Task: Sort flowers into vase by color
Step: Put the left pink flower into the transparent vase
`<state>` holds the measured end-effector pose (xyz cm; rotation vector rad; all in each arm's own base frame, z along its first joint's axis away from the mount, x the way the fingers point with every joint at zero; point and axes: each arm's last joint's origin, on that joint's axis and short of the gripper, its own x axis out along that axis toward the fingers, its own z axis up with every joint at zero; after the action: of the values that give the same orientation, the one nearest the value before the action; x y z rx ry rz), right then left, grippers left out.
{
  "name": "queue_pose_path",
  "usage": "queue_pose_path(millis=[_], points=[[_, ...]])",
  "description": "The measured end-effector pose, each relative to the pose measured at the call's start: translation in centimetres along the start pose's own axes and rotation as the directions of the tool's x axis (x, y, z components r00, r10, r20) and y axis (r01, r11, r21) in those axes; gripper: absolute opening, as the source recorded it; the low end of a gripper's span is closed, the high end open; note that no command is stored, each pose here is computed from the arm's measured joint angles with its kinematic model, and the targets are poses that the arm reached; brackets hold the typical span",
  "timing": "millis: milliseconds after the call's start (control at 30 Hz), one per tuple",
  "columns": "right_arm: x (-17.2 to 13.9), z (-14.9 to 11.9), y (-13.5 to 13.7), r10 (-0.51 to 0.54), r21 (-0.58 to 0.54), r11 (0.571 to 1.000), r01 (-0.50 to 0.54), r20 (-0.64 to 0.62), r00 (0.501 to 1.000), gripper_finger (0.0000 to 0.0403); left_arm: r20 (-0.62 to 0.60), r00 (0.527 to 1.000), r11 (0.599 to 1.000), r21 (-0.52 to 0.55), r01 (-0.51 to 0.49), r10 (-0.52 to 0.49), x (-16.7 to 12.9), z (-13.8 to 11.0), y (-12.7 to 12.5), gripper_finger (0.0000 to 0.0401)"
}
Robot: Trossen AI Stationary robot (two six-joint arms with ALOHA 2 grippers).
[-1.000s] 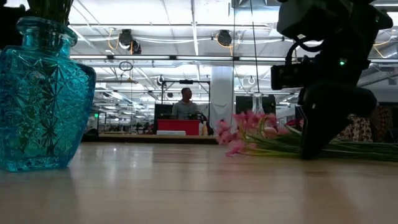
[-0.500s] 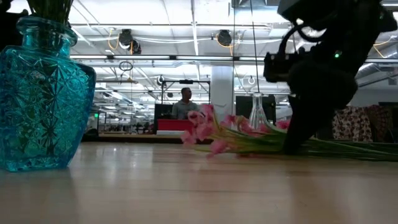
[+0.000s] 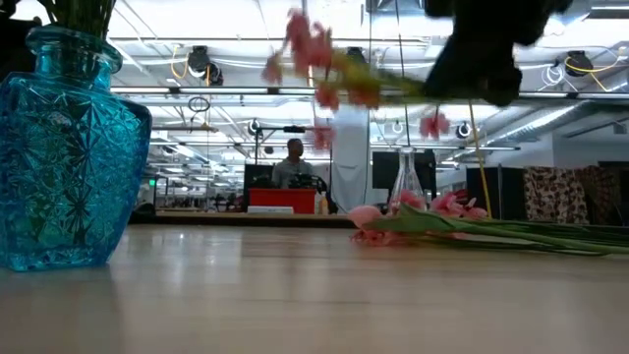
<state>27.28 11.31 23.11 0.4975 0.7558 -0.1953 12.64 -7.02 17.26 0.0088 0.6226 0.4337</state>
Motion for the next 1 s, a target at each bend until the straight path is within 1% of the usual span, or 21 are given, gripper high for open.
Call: queue_pose_path(millis=[133,233,333,467,533,600,733,867,1000], points=[[-2.9,1.4,0.2,0.032,-0.054,0.998,-0.025,0.142,0.989,0.0002,0.004,1.0,1.0,0.03,0.008,-0.008,0.0,0.1,-0.1,0.0253],[-4.7,2.6,0.4,0.06,-0.116,0.993,-0.029,0.272,0.961,0.0002,0.012,1.0,0.997,0.075,0.006,-0.007,0.1,0.2,-0.1,0.0253],[-6.2,3.9,0.7,0.097,-0.216,0.976,-0.008,0.404,0.91,0.0002,0.021,0.999,0.991,0.13,-0.031,0.028,0.3,0.4,0.2,0.0253],[-7.7,5.8,0.6,0.147,-0.358,0.931,0.067,0.538,0.83,0.0002,0.041,0.995,0.977,0.192,-0.096,0.09,0.8,1.1,1.1,0.0253],[-8.4,6.8,0.3,0.167,-0.408,0.906,0.114,0.591,0.789,0.0002,0.067,0.992,0.974,0.194,-0.114,0.103,0.9,1.8,1.6,0.0253],[-9.1,7.9,-0.3,0.204,-0.452,0.882,0.136,0.625,0.753,0.0002,0.093,0.992,0.974,0.202,-0.099,0.081,1.0,2.7,2.0,0.0253],[-9.9,9.8,-1.8,0.257,-0.499,0.851,0.161,0.666,0.701,0.0002,0.172,0.985,0.973,0.228,-0.024,-0.016,1.1,4.6,2.8,0.0253],[-9.9,11.5,-3.3,0.281,-0.508,0.841,0.187,0.704,0.652,0.0002,0.269,0.961,0.966,0.259,-0.011,-0.061,1.3,6.4,4.1,0.0253],[-9.3,13.2,-4.2,0.334,-0.518,0.834,0.189,0.747,0.575,0.0002,0.377,0.919,0.963,0.268,0.011,-0.116,1.7,8.1,5.5,0.0253]])
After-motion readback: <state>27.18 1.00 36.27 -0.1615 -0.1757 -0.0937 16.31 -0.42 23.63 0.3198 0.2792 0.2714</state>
